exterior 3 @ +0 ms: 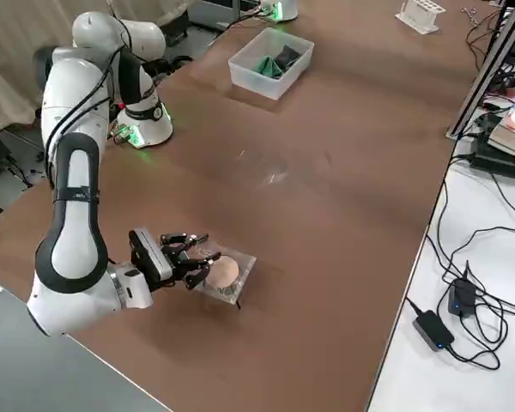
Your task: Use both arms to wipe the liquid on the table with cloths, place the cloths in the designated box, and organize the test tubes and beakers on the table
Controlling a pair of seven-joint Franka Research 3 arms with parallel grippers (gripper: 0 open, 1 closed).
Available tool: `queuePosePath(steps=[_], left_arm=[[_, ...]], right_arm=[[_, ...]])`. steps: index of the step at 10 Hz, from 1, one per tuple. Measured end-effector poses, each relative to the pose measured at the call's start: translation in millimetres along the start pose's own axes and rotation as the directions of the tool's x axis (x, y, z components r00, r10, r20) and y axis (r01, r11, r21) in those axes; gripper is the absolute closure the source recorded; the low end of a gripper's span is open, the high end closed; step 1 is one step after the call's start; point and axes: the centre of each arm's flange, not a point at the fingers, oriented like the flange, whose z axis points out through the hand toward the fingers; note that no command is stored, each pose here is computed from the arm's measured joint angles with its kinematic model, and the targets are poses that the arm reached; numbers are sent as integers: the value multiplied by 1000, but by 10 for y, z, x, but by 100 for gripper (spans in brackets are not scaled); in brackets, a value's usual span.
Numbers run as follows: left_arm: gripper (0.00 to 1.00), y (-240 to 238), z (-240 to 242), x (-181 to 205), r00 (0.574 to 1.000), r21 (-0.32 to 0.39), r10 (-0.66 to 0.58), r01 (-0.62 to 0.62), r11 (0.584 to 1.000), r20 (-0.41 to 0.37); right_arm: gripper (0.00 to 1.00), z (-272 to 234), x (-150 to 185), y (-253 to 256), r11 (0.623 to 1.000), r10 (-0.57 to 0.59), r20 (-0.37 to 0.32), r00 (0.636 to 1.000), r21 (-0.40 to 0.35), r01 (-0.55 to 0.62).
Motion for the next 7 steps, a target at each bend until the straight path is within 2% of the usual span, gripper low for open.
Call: queuePosePath(steps=[1,3,4,7], left_arm=[[0,-1,-1,1,1000,0,0,0,1000,-1],[0,-1,-1,2,1000,0,0,0,1000,-2],[0,-1,-1,2,1000,0,0,0,1000,-2],[0,-1,-1,2,1000,0,0,0,1000,-2]], right_arm=[[35,1,0,0,1000,0,0,1000,0,0],[7,2,1,1,1000,0,-1,1000,0,0],[1,3,3,1,1000,-1,-1,1000,1,1],[1,-196,5,-58,1000,-4,5,1000,-20,4]])
